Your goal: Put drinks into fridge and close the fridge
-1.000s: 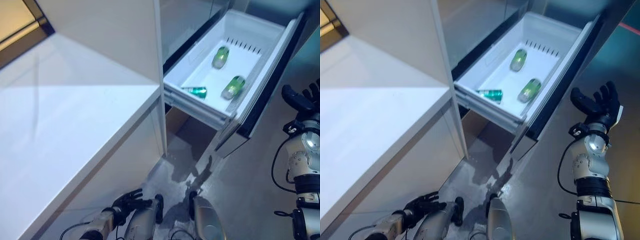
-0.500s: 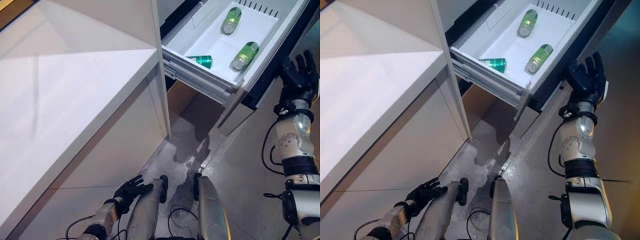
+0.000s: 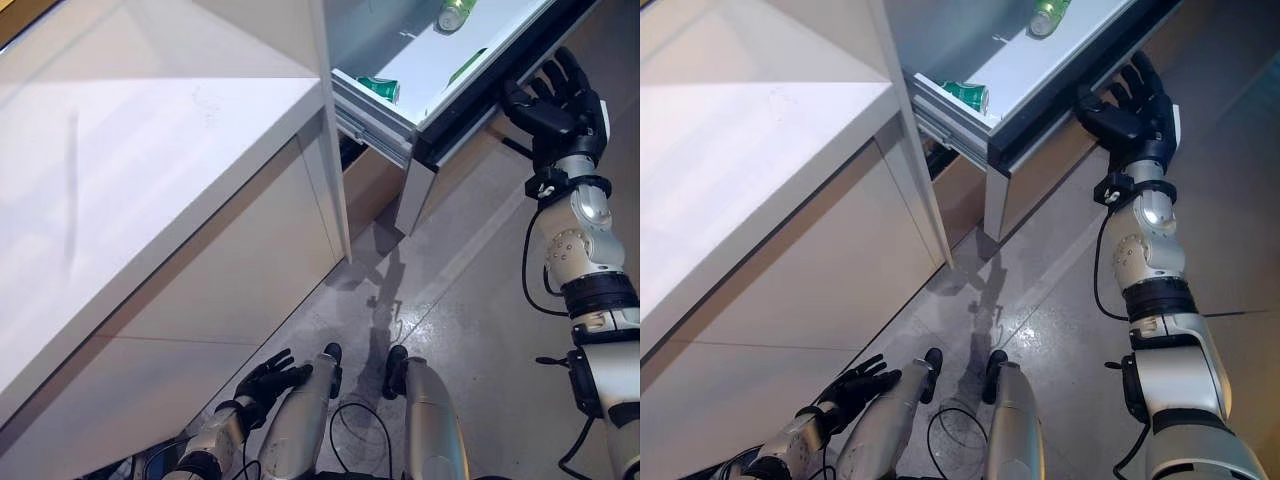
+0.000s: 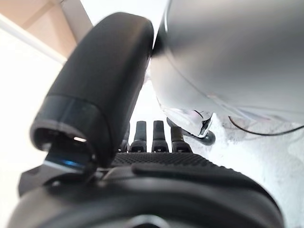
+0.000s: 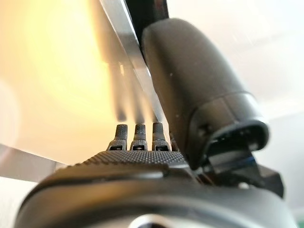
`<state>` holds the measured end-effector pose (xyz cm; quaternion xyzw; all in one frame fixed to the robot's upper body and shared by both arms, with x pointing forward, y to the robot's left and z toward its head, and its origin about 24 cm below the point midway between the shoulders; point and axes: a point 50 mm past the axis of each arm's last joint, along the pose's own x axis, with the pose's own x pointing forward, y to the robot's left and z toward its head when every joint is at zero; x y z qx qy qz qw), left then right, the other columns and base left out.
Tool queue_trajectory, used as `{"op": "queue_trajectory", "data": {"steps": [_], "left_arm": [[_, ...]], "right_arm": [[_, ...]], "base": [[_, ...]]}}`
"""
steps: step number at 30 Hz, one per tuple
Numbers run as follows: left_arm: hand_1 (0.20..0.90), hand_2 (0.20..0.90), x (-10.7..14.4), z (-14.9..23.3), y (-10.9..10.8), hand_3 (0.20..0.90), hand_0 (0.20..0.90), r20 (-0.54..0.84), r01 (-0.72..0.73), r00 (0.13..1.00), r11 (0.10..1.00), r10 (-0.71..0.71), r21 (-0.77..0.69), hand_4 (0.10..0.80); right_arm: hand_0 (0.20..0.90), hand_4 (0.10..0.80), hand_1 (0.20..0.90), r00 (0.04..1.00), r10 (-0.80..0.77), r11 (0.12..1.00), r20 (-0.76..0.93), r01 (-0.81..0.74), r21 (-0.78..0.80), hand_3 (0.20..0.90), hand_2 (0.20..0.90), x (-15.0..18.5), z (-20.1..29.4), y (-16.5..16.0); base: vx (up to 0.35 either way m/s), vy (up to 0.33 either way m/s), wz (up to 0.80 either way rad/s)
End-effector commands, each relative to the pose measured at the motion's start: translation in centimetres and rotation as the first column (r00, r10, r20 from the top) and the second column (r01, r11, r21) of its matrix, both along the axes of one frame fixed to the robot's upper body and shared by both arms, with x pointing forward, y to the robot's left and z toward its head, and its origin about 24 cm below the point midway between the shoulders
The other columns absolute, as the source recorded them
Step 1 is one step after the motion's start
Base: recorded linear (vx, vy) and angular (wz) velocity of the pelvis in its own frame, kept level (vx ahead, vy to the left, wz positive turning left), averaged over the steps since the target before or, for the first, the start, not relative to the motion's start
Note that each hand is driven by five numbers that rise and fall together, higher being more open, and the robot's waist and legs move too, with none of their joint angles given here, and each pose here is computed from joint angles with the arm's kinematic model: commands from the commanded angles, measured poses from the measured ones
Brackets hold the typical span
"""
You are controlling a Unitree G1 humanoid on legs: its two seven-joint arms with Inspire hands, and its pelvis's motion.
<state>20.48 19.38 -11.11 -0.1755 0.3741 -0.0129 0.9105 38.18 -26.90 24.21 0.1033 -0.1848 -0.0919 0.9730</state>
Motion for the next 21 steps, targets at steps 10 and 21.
{"op": "queue_trajectory", "data": {"steps": [10, 21], "left_arm": [[0.900, 0.900, -3.9, -1.1, 3.9, 0.900, 0.900, -0.116, 0.097, 0.990, 0.983, -0.080, 0.154, 0.800], [0.900, 0.900, -5.5, -1.8, 4.6, 0.900, 0.900, -0.185, 0.159, 0.975, 0.970, -0.125, 0.184, 0.800]], "right_arm": [[0.900, 0.800, 0.900, 0.945, 0.253, 0.945, 0.205, -0.197, -0.260, 0.900, 0.900, 0.6, 8.9, 6.6], [0.900, 0.800, 0.900, 0.960, 0.078, 0.957, 0.269, 0.003, -0.289, 0.900, 0.900, -0.5, 7.1, 5.2]], "base": [[0.124, -0.018, 0.26], [0.073, -0.023, 0.06]]}}
